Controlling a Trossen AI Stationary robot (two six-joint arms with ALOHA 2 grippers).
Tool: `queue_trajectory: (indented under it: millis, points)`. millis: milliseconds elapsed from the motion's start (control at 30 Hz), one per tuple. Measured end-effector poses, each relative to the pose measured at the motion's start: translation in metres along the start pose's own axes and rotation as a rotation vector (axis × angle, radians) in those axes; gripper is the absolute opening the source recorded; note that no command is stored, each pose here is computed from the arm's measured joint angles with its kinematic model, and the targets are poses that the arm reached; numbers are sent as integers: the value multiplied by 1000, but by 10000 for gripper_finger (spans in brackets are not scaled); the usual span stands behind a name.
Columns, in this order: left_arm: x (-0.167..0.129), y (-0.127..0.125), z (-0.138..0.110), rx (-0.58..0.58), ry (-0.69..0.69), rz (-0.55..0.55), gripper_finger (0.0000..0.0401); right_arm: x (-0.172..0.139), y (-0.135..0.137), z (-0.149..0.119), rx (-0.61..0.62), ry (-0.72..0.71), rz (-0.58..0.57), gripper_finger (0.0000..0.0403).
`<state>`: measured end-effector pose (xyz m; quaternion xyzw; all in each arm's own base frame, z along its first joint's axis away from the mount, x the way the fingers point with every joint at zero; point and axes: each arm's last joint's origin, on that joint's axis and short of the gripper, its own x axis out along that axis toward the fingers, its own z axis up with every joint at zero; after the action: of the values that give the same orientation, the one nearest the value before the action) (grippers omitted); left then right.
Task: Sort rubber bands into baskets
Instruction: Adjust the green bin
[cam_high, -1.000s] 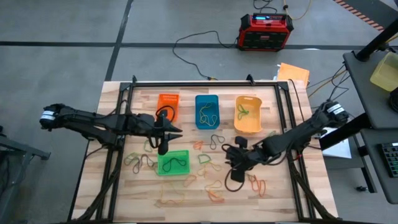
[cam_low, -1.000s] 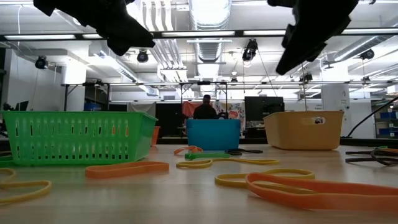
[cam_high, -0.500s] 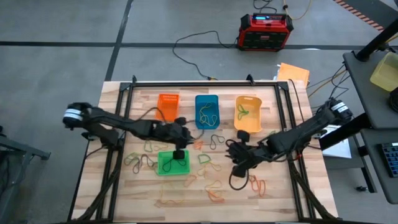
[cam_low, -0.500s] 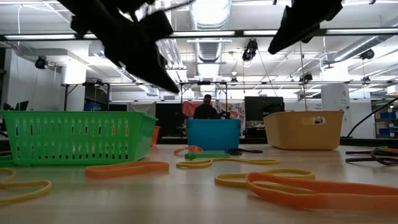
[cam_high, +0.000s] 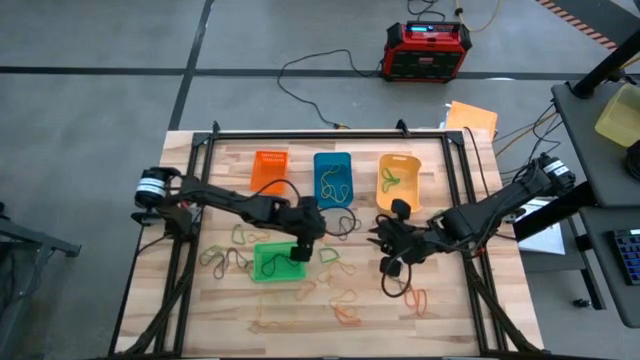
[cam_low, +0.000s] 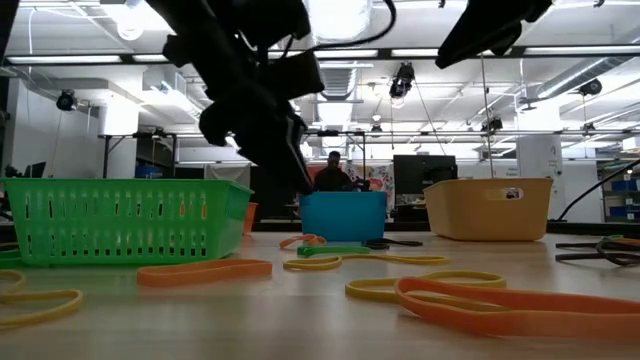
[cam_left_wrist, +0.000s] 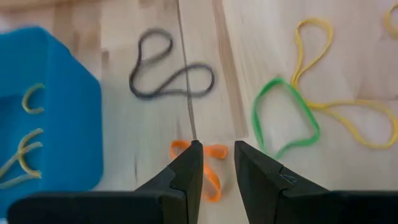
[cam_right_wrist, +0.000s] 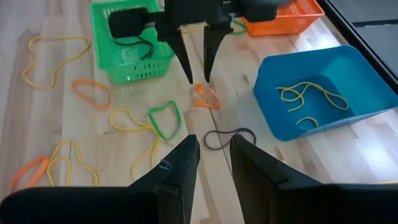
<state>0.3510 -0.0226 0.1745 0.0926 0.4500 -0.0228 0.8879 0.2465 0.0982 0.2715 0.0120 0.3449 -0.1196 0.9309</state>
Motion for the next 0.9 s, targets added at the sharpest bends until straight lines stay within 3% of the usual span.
queue_trajectory:
  millis: [200, 600, 900]
  points:
    - [11, 0, 2, -32, 47, -4, 83, 1, 0, -2, 3, 12, -5, 84]
    - [32, -1, 1, -41, 130, 24, 142, 2, 0, -2, 0, 16, -7, 100]
    - [41, 1, -5, -60, 163, 28, 132, 2, 0, -3, -2, 17, -7, 94]
